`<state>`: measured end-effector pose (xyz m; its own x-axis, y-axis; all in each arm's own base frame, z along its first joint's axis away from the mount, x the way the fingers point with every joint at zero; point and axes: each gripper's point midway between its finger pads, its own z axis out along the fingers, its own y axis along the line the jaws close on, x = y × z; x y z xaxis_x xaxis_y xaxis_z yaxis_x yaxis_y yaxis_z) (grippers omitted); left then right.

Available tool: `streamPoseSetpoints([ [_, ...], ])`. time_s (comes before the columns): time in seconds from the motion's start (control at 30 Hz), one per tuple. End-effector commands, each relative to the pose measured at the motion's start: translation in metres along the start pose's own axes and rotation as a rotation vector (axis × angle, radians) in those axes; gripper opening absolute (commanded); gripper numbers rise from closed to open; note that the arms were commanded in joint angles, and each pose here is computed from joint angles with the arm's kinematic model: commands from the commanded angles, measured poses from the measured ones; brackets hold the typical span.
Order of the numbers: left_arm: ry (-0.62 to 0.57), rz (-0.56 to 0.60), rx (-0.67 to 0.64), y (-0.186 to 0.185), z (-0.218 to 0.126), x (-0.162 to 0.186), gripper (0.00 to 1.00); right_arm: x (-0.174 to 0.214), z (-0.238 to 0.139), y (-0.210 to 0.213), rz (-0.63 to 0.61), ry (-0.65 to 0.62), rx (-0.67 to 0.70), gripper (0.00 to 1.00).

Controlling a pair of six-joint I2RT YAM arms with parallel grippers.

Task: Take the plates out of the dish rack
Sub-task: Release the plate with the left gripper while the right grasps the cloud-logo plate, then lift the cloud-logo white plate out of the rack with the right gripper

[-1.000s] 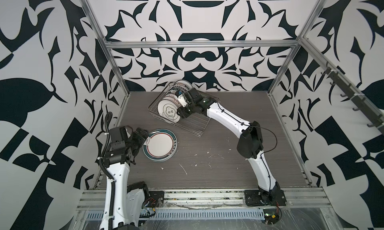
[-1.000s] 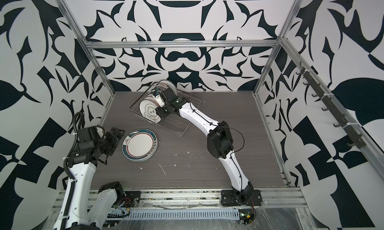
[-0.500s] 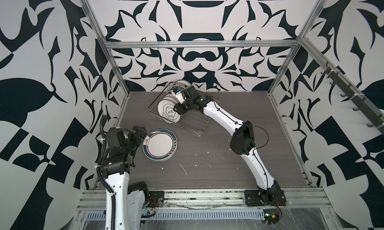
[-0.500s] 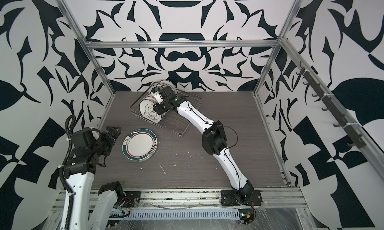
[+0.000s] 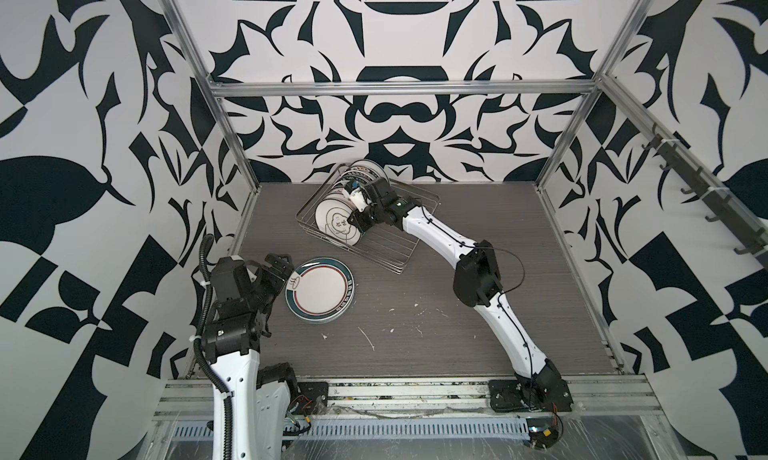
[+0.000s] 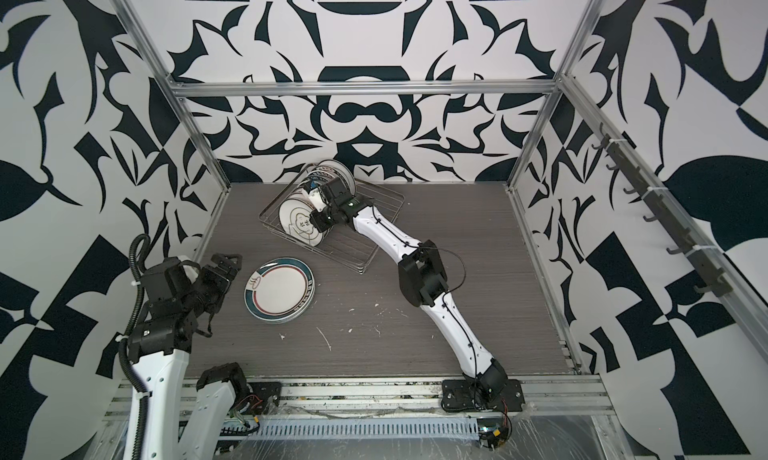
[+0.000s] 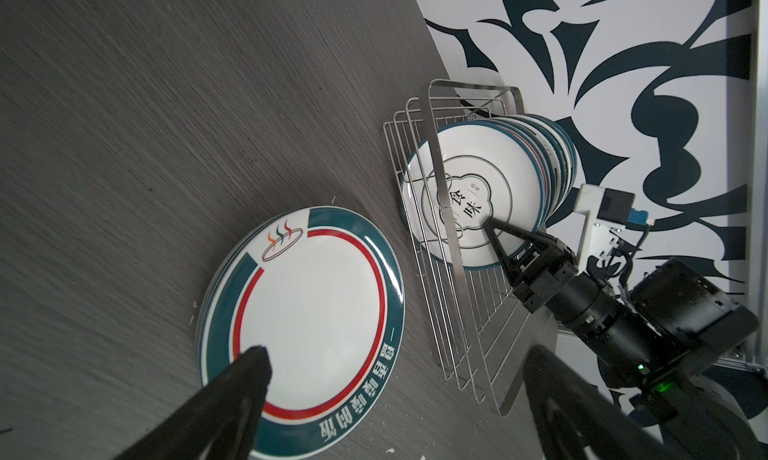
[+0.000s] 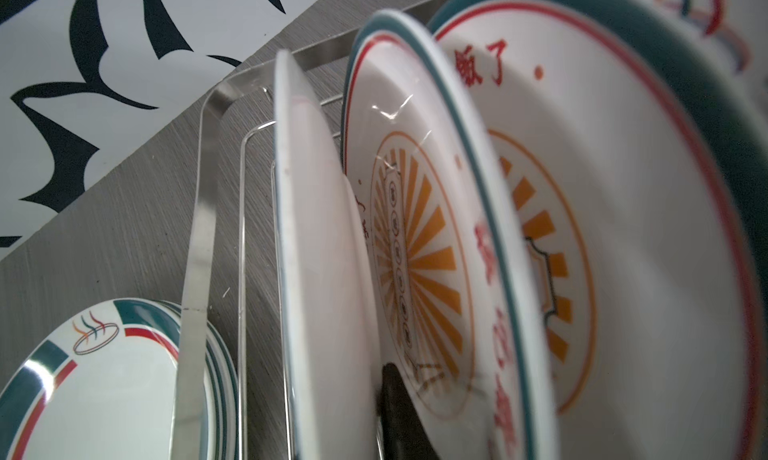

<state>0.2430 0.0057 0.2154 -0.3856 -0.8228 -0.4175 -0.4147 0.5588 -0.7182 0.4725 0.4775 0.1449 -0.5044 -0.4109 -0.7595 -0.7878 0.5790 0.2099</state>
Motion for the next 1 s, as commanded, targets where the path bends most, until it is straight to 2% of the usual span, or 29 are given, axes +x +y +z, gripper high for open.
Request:
streamPoseSetpoints([
  [0.0, 0.005, 0.026, 0.023, 0.0, 0.0, 0.004, 0.99, -0.034, -0.019, 0.009, -0.028, -0.095, -0.028, 0.13],
  [0.2, 0.018, 0.056, 0.025, 0.001, 0.002, 0.007, 0.99, -0.035, -0.024, 0.011, -0.048, -0.091, -0.024, 0.0],
  [0.37, 0.041, 0.074, 0.002, 0.005, 0.007, 0.009, 0.99, -0.039, -0.035, 0.011, -0.062, -0.093, -0.005, 0.0],
  [0.57, 0.036, 0.062, -0.052, 0.017, 0.013, 0.007, 0.99, -0.065, -0.075, 0.017, -0.088, -0.144, 0.035, 0.0],
  [0.77, 0.055, 0.083, 0.002, 0.006, 0.014, 0.009, 0.99, -0.076, -0.106, 0.025, -0.097, -0.15, 0.056, 0.0],
  [0.97, 0.122, 0.097, 0.086, -0.014, 0.02, 0.013, 0.99, -0.088, -0.15, 0.02, -0.101, -0.167, 0.171, 0.0],
])
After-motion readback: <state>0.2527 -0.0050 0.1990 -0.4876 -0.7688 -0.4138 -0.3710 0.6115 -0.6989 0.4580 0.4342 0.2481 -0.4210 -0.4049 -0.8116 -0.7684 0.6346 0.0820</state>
